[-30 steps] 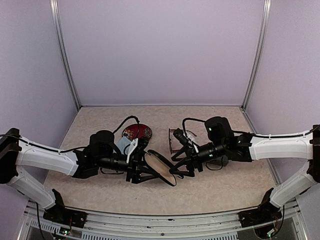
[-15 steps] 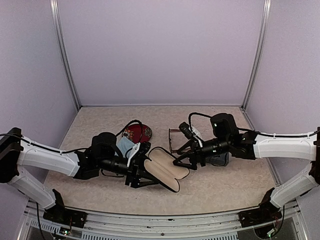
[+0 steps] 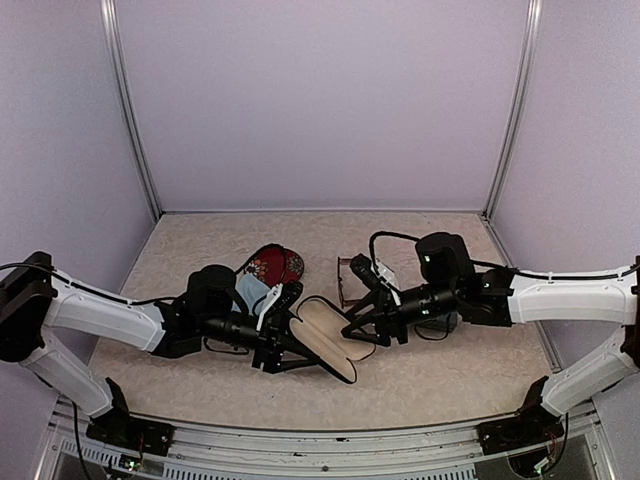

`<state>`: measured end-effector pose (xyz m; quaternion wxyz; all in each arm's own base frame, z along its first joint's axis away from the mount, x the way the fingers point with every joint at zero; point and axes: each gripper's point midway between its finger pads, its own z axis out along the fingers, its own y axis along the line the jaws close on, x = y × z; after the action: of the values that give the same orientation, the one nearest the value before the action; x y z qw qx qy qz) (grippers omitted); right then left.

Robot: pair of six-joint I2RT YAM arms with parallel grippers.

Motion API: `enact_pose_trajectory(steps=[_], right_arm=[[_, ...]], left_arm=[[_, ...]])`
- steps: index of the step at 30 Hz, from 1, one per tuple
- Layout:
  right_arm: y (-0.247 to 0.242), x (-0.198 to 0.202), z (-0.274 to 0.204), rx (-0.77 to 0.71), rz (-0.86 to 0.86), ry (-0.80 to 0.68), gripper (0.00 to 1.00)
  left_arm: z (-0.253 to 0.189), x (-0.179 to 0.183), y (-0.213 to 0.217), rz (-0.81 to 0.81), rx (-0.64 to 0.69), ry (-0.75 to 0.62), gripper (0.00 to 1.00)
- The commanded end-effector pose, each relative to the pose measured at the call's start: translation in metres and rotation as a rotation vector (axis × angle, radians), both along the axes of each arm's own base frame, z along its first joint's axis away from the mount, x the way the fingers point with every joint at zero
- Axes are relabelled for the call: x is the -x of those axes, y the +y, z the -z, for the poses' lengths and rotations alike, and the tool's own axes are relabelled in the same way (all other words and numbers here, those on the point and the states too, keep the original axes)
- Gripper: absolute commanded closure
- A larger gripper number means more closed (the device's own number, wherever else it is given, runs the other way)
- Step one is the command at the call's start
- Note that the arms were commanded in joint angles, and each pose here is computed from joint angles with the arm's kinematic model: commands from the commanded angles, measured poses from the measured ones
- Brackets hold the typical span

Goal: Organize the sunglasses
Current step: Open the sunglasses case.

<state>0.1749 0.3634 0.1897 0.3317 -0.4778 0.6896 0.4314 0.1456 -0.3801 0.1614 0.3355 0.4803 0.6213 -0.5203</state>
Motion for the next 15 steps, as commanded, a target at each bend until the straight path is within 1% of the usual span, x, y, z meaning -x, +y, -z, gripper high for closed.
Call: enact_pose_trajectory(steps=[1, 9, 14, 15], right_arm=[[0.008, -0.005, 0.0, 0.029, 0.008, -0.043, 0.6], [0.013, -0.011, 0.011, 0.073, 0.027, -0.065, 0.8], [0.01, -0.016, 0.013, 0.087, 0.064, -0.084, 0.87], [0.008, -0.017, 0.012, 0.086, 0.072, -0.09, 0.89]], left_arm=[[-0.021, -0.005, -0.006, 0.007, 0.065, -0.02, 1.0], [-0.02, -0.006, -0.006, 0.002, 0.065, -0.006, 1.0], [-0.014, -0.009, -0.004, -0.013, 0.057, 0.016, 1.0], [-0.013, -0.01, -0.003, -0.015, 0.058, 0.022, 0.97]])
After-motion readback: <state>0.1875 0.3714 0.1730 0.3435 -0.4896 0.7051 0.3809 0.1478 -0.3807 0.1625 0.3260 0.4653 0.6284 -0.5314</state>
